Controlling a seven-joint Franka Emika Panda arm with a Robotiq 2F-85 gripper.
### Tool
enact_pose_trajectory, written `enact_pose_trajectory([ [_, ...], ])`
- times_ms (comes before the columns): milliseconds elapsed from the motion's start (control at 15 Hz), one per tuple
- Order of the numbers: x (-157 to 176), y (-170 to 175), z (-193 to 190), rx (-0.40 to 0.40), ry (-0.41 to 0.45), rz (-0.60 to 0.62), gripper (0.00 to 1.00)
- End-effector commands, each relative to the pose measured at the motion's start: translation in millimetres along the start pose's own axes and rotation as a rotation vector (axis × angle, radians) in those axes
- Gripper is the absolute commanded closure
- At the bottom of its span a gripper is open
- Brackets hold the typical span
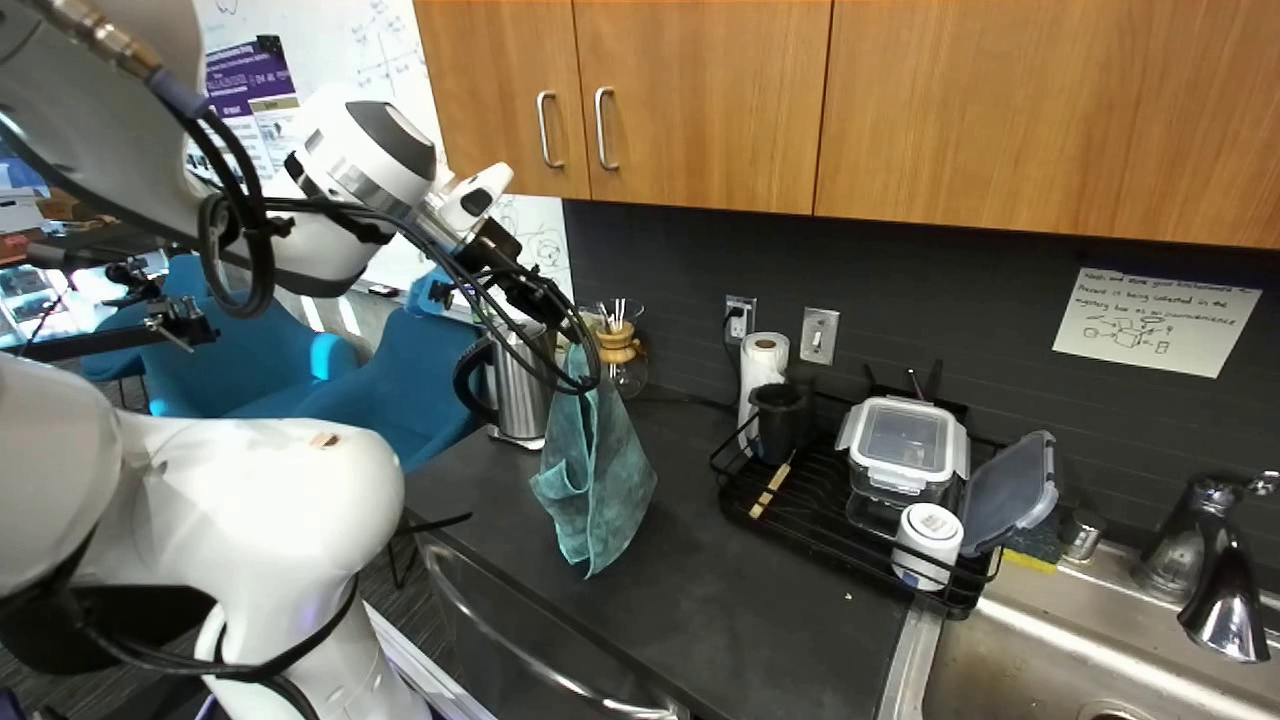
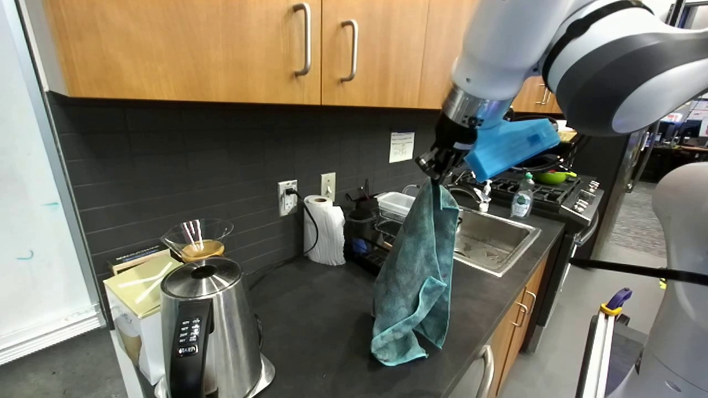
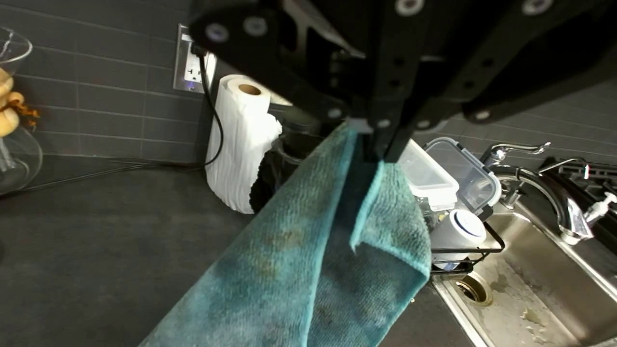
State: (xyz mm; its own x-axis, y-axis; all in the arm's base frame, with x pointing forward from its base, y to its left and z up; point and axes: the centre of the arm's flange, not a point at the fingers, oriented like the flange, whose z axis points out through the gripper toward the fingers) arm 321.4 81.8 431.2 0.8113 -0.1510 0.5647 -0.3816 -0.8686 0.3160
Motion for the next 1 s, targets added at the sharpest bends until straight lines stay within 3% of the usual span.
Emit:
enact_pose_trajectory([
  [0, 0.0, 0.0, 0.0, 0.000, 0.000, 0.000, 0.99],
  [133, 0.0, 0.0, 0.0, 0.000, 0.000, 0.000, 0.99],
  [200, 0.1, 0.2, -0.1, 0.001, -0.001, 0.005, 0.74],
  [400, 0.4, 1.3, -0.2, 0.002, -0.002, 0.014, 0.63],
  [933, -0.5, 1.0, 0.8, 0.001, -0.004, 0.019, 0.09],
])
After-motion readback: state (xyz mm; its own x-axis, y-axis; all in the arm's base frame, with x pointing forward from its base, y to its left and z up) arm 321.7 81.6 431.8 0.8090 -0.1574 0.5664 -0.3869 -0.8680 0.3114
